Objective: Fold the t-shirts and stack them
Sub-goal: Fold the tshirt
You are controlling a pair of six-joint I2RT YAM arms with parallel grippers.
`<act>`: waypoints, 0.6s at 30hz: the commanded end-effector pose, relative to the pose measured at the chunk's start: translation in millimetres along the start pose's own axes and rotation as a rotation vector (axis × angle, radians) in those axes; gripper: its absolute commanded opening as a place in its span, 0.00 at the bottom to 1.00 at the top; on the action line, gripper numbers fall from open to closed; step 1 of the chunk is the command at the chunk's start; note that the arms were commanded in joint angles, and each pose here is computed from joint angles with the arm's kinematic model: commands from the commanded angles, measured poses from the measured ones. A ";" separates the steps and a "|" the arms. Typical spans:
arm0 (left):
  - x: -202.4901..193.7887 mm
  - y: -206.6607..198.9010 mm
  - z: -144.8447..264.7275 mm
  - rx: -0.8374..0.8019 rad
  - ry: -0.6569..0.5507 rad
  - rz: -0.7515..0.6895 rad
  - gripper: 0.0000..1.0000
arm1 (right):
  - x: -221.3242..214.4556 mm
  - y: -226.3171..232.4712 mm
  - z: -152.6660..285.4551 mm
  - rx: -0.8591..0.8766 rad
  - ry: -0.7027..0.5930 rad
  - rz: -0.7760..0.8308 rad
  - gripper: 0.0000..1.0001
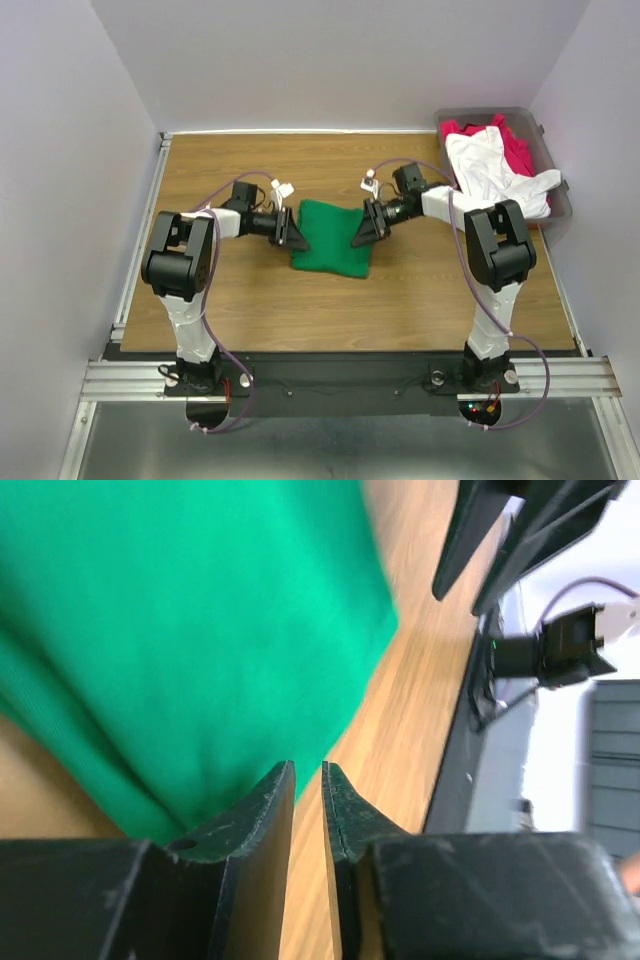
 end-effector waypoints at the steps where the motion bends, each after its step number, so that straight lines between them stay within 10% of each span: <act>1: 75.3 -19.3 10.0 0.064 -0.112 -0.253 0.31 | 37.6 30.8 13.4 -0.032 -0.082 0.204 0.32; 18: 116.7 92.8 -31.9 0.191 -0.239 0.013 0.34 | 125.0 -78.1 17.1 -0.190 -0.187 0.142 0.31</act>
Point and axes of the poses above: each gripper's point midway between its finger pads, its own z axis back along the fingers, its own y axis along the line the jaws close on, x = y × z, the point moved 9 cm from there along z, back along the fingers, and after that the axes turned 13 degrees about -z, right-handed, at the moved point
